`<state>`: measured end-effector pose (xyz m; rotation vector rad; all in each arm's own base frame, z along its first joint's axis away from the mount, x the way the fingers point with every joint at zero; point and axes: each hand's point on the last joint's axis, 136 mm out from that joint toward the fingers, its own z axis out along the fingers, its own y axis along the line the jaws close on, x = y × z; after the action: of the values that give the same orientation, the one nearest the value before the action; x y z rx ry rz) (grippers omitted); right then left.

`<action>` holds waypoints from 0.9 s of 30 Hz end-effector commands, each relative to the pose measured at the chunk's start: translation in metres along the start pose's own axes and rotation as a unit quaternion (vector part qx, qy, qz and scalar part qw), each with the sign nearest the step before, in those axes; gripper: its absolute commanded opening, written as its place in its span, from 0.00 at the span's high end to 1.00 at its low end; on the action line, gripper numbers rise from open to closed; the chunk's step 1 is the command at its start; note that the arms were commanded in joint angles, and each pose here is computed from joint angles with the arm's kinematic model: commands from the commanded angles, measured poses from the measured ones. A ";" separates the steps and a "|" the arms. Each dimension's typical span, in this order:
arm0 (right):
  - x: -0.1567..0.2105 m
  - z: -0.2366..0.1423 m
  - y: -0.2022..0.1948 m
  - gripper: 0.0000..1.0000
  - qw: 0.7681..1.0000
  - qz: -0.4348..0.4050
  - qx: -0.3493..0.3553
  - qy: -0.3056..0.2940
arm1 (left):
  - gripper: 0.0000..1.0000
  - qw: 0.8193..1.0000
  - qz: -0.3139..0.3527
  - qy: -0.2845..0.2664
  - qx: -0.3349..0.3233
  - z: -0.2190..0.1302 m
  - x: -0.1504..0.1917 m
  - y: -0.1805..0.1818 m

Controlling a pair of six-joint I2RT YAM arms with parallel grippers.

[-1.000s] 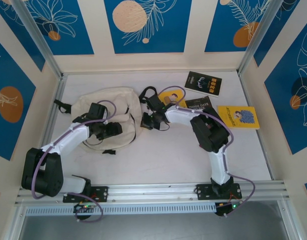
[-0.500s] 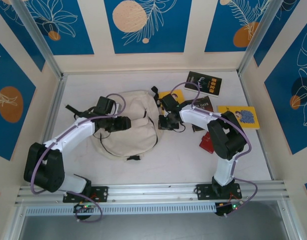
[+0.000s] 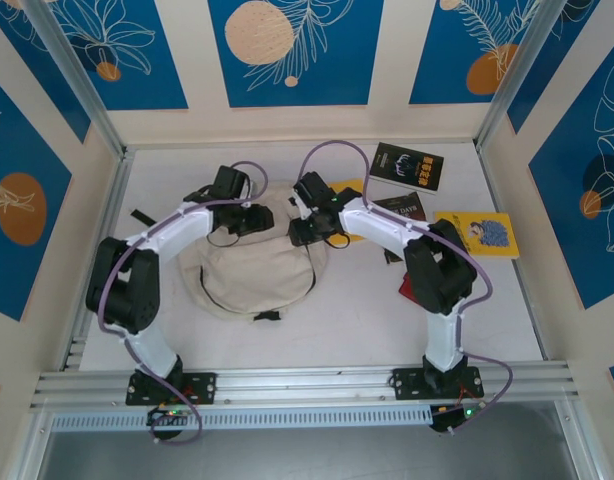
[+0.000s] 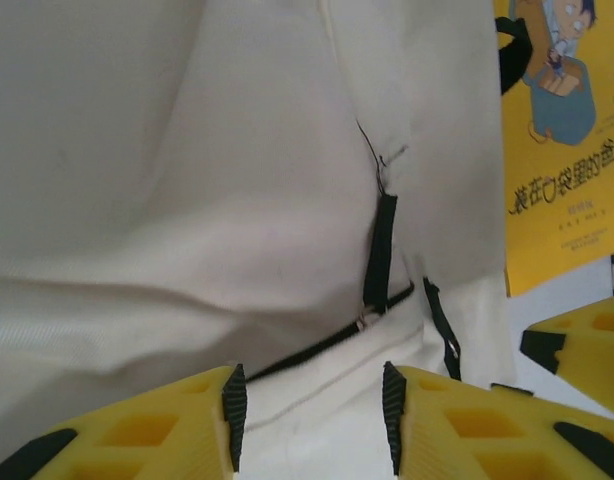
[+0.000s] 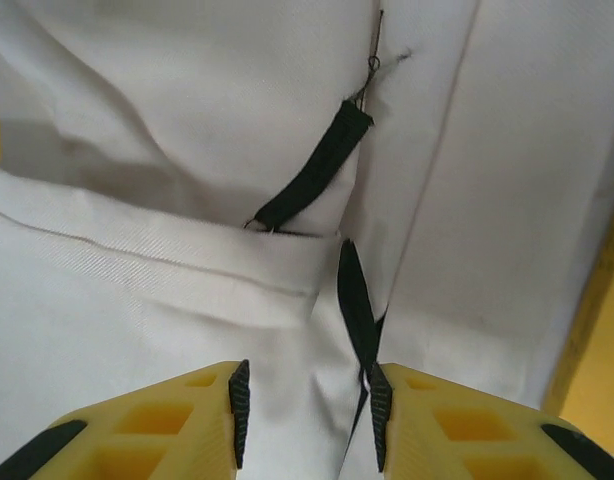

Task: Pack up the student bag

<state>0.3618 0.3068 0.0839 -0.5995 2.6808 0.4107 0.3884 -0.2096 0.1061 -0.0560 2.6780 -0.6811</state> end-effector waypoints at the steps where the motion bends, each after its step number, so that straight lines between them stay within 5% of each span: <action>1: 0.005 0.011 0.001 0.60 0.999 -0.037 -0.009 0.031 | 0.60 1.000 -0.009 -0.001 -0.011 0.011 -0.008 0.001; 19: -0.001 0.020 -0.047 0.77 0.994 0.048 0.090 0.031 | 0.69 0.993 -0.027 0.060 -0.098 0.054 0.032 0.057; 27: -0.003 0.025 -0.018 0.73 0.997 0.054 0.014 0.045 | 0.68 0.997 -0.018 0.040 -0.069 0.039 0.013 0.035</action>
<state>0.3835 0.2860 0.0519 -0.4810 2.7916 0.2810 0.3906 -0.1942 0.0363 -0.1392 2.8209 -0.5010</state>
